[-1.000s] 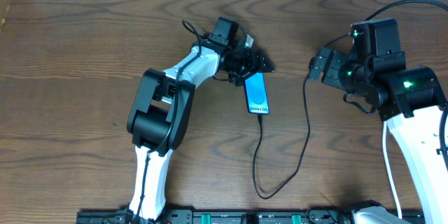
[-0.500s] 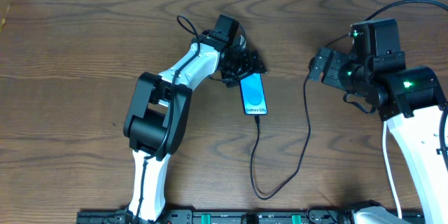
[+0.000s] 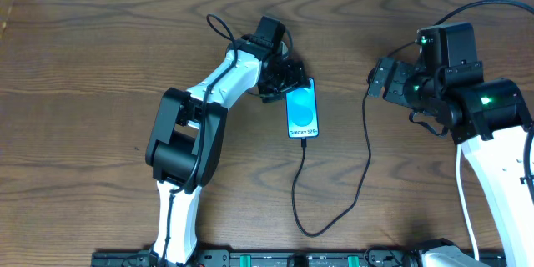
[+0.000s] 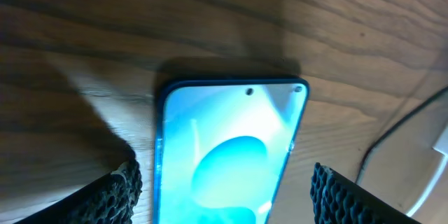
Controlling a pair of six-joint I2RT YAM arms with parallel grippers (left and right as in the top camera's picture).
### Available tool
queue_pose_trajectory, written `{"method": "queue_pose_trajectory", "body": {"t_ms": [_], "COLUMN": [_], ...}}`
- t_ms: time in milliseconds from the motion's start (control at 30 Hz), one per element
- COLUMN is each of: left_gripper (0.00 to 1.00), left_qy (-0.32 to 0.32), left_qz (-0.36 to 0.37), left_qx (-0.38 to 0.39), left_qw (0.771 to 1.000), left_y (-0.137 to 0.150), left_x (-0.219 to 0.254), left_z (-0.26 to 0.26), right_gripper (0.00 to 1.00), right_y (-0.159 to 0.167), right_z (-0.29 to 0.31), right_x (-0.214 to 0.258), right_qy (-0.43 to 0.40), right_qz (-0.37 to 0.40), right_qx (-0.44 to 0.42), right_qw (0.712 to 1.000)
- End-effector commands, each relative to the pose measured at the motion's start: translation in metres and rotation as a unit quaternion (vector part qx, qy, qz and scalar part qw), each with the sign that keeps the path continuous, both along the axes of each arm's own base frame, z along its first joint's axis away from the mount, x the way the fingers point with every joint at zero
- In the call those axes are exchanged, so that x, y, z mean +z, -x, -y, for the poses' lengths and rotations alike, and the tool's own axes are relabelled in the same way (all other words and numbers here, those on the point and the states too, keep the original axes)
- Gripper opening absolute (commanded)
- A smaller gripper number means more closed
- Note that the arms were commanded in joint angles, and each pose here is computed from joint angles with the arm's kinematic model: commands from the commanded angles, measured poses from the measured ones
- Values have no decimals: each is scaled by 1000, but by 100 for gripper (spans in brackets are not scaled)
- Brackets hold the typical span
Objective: Plug charger to phone and switch on socket
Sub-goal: 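Lower the plugged phone with the left gripper onto the table center, then release the phone and raise the left gripper away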
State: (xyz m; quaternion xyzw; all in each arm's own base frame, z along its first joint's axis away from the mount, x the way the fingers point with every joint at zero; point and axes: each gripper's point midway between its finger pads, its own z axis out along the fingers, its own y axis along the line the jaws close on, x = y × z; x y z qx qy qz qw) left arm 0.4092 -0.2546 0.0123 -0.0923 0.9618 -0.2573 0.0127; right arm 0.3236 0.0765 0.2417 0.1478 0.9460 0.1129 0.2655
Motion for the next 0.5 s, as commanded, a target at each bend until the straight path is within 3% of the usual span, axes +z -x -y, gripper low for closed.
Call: {"method": "queue_pose_trajectory", "body": {"t_ms": [0,267,467], "left_gripper": [81,84,85], "left_qy": [-161,-215,-243], "left_qz": [-72,-45,8], "left_qx": [15,13,11], "left_qw": [984,975,970], "left_y": [36,25,-11], "left_x": [-94,-93,-44], "left_z": [-64,-87,-122], "right_gripper": [99,99,99], "right_y": [3,6,8], "right_z": [-2,-1,-1], "right_x": [0,-2,-4], "right_qy": [1,3,4], "right_qz": [0,-8,-13], "right_qx": [10,10,10], "right_qw": [1000,1000,1000]}}
